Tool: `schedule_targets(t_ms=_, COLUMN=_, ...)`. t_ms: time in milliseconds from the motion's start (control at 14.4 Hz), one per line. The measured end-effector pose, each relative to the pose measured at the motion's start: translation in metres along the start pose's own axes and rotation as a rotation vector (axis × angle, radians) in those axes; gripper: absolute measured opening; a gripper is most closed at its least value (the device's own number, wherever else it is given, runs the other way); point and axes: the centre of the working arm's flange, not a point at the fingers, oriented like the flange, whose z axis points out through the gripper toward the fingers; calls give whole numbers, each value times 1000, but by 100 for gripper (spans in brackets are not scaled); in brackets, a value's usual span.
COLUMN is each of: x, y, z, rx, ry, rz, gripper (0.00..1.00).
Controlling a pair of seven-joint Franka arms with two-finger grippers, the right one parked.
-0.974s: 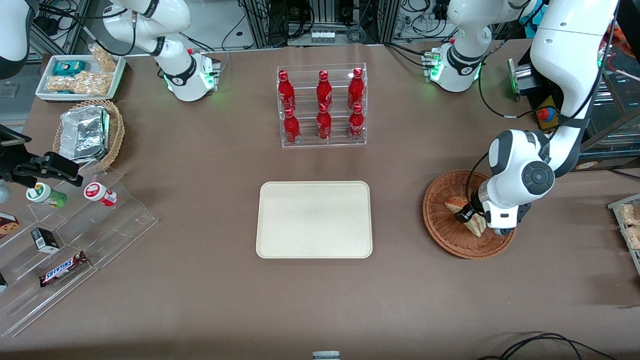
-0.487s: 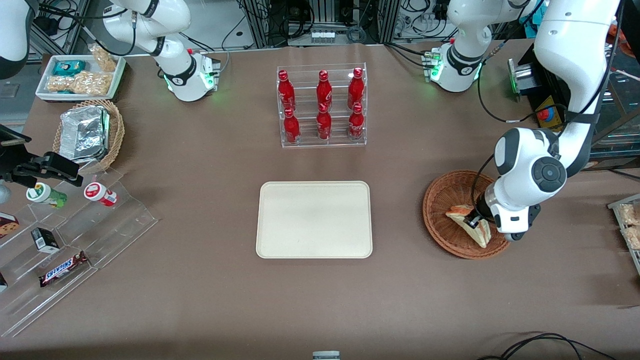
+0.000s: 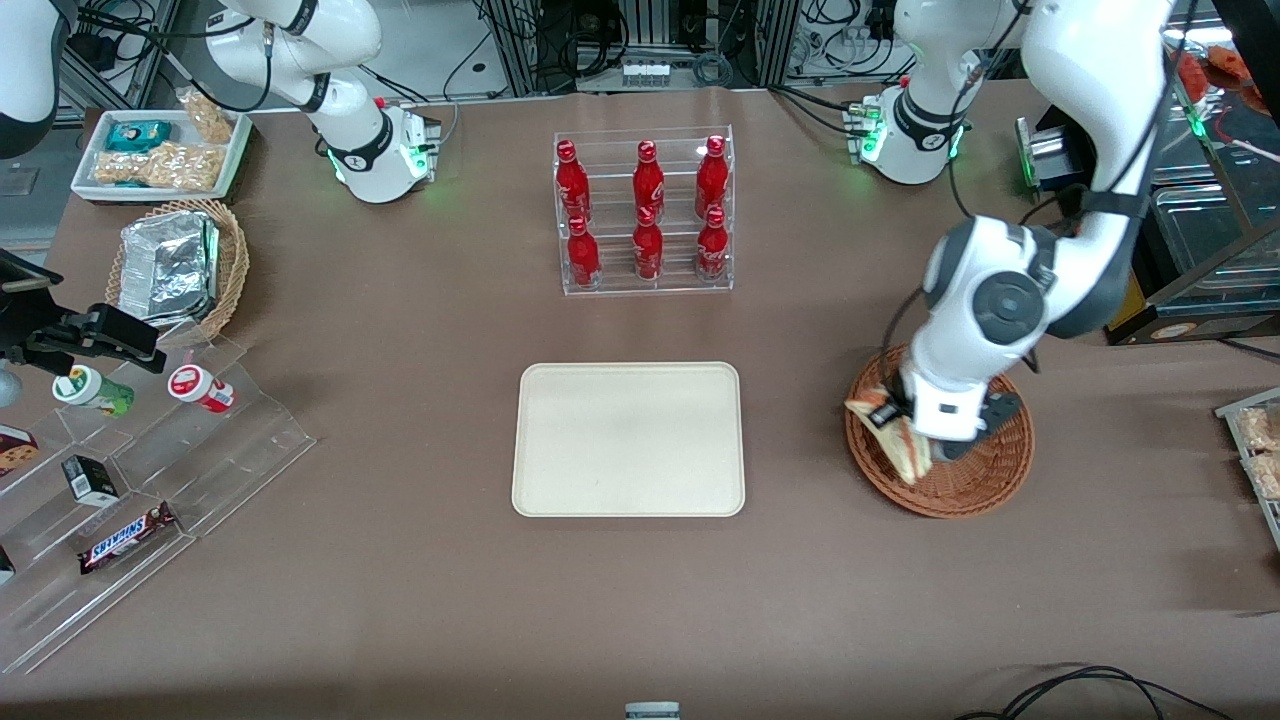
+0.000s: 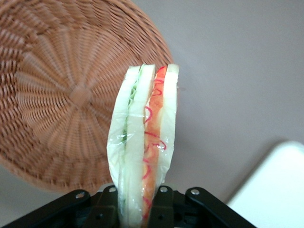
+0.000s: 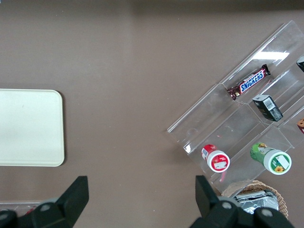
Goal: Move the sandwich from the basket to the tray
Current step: 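Lift the sandwich and carry it over the cream tray, then lower the sandwich onto the tray and open the left gripper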
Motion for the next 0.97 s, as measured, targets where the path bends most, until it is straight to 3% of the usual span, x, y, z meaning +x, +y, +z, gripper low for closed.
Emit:
schedule_targets(t_ms=139, x=-42, y=42, z=-26, rx=9, ry=0, rz=93, gripper=15)
schedule_targets(t_ms=278, x=-84, y=91, z=-35, rx=-13, ry=3, rz=186, gripper=15)
schedule_targets(t_ms=487, x=-131, y=156, z=4, rx=-11, ry=-26, rz=290, gripper=15)
schedule_targets(t_ms=696, x=-158, y=201, z=50, rx=15, ry=3, rz=384, gripper=15)
schedule_targets(t_ms=974, x=-194, y=242, z=86, rx=16, ry=32, rz=456, gripper=15)
